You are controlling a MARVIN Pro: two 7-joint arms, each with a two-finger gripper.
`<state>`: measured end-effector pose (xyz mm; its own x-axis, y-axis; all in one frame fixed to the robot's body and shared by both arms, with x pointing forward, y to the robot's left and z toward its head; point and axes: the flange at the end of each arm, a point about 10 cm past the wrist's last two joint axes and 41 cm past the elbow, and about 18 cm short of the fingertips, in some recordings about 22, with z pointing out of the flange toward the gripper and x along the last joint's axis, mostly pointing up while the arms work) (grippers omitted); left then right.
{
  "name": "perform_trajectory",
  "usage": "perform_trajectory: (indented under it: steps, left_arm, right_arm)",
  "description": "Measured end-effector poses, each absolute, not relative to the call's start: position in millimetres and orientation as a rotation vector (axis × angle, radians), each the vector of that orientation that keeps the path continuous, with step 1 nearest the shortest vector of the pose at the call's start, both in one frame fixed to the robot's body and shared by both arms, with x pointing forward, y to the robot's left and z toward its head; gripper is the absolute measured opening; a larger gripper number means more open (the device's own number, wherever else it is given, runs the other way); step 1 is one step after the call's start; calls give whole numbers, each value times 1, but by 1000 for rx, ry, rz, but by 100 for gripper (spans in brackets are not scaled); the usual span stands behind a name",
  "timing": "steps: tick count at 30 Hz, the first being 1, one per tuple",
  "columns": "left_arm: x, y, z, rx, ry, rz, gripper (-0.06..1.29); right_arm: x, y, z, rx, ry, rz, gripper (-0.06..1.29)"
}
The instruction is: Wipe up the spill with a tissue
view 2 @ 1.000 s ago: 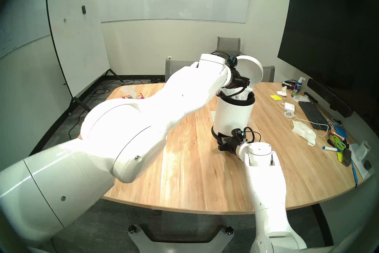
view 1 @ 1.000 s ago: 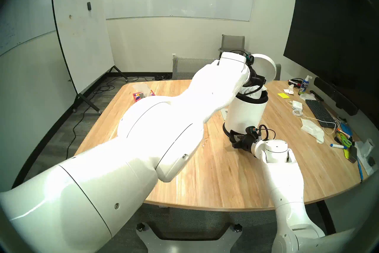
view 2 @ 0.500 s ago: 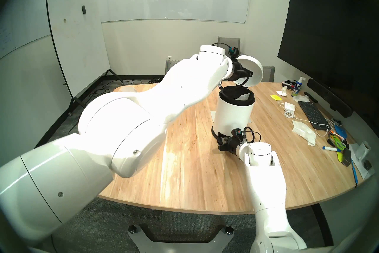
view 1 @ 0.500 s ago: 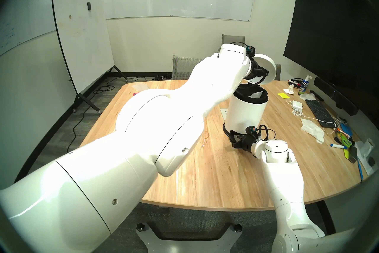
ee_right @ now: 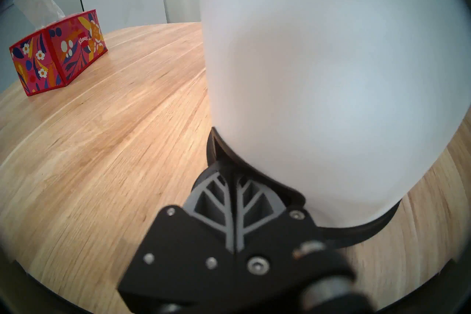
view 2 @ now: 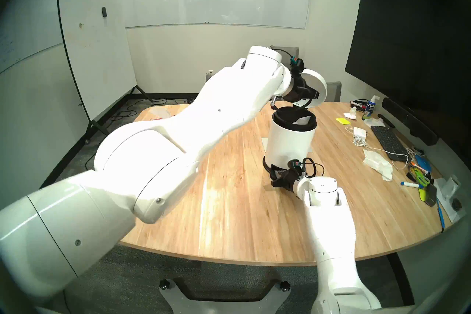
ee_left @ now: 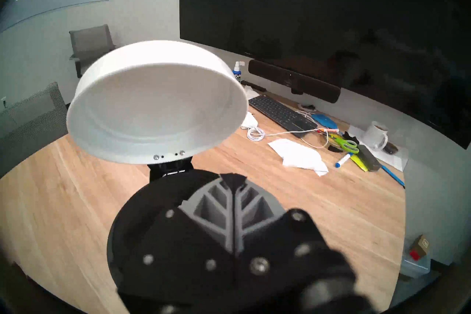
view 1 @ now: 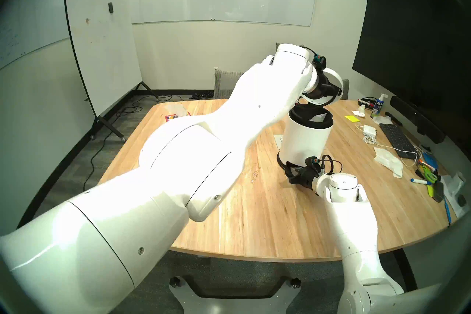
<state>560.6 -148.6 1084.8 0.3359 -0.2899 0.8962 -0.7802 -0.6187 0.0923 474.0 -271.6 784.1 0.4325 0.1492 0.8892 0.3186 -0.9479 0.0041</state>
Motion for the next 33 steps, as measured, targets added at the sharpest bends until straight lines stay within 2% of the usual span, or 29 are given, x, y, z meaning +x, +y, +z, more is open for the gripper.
perform_trajectory:
  steps: [1,33]
  left_arm:
    - [561,-144,1082,2096,-942,1235,-2]
    - [557,-23,1067,2103,-960,1131,-2]
  right_arm:
    - [474,-272,784,-2516,-414,-1536,-2]
    - [474,-271,784,-2514,-413,-1542,-2]
